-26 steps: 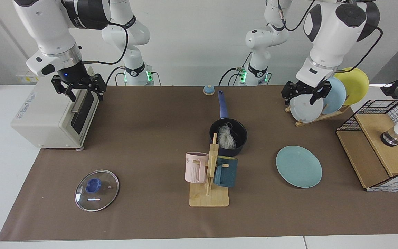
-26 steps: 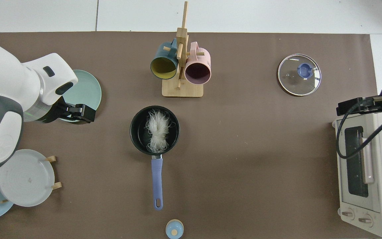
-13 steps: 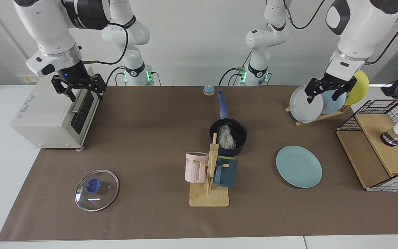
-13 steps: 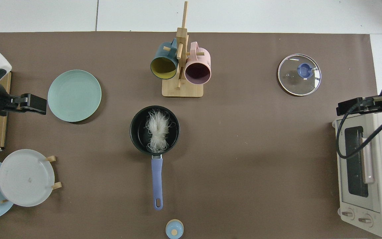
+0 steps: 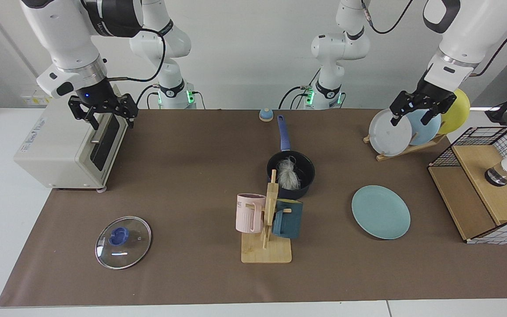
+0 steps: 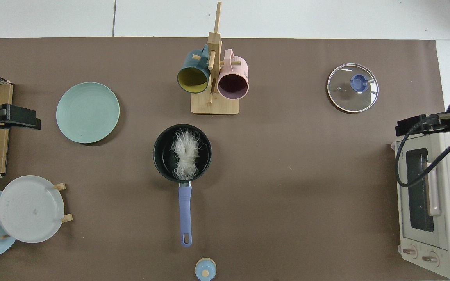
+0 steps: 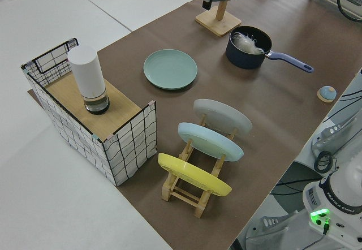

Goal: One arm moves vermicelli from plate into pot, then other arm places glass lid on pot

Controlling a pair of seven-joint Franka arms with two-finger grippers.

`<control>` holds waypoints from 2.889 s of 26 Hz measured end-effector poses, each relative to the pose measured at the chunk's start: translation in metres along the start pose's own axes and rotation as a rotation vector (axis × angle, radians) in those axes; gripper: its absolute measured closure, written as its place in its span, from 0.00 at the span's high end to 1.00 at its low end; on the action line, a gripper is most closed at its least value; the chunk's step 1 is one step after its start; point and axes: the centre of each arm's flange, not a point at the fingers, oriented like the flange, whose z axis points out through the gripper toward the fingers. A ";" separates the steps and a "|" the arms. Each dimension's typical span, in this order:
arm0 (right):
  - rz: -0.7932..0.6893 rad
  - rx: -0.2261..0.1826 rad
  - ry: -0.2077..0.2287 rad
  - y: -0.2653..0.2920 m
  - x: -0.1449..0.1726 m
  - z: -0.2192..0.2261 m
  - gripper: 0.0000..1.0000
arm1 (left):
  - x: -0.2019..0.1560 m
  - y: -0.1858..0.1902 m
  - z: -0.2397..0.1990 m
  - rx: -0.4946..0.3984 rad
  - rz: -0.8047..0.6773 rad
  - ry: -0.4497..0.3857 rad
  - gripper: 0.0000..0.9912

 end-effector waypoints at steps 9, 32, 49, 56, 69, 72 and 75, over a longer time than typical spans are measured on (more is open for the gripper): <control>0.008 0.000 0.000 0.004 0.000 0.000 1.00 | -0.001 -0.010 -0.004 0.019 0.014 0.010 1.00; 0.018 -0.005 0.000 0.010 -0.007 -0.019 1.00 | 0.002 0.001 -0.006 0.028 0.064 0.036 1.00; 0.030 -0.037 -0.036 0.030 0.132 0.099 1.00 | 0.002 -0.002 -0.006 0.028 0.059 0.037 1.00; 0.041 -0.038 -0.043 0.040 0.148 0.136 1.00 | 0.002 -0.002 -0.006 0.028 0.059 0.037 1.00; 0.057 -0.031 -0.048 0.056 0.148 0.142 1.00 | 0.002 -0.002 -0.006 0.028 0.059 0.037 1.00; 0.054 -0.031 -0.037 0.054 0.149 0.142 1.00 | 0.002 -0.002 -0.006 0.028 0.059 0.037 1.00; 0.054 -0.032 -0.034 0.055 0.150 0.142 1.00 | 0.002 -0.002 -0.006 0.028 0.059 0.037 1.00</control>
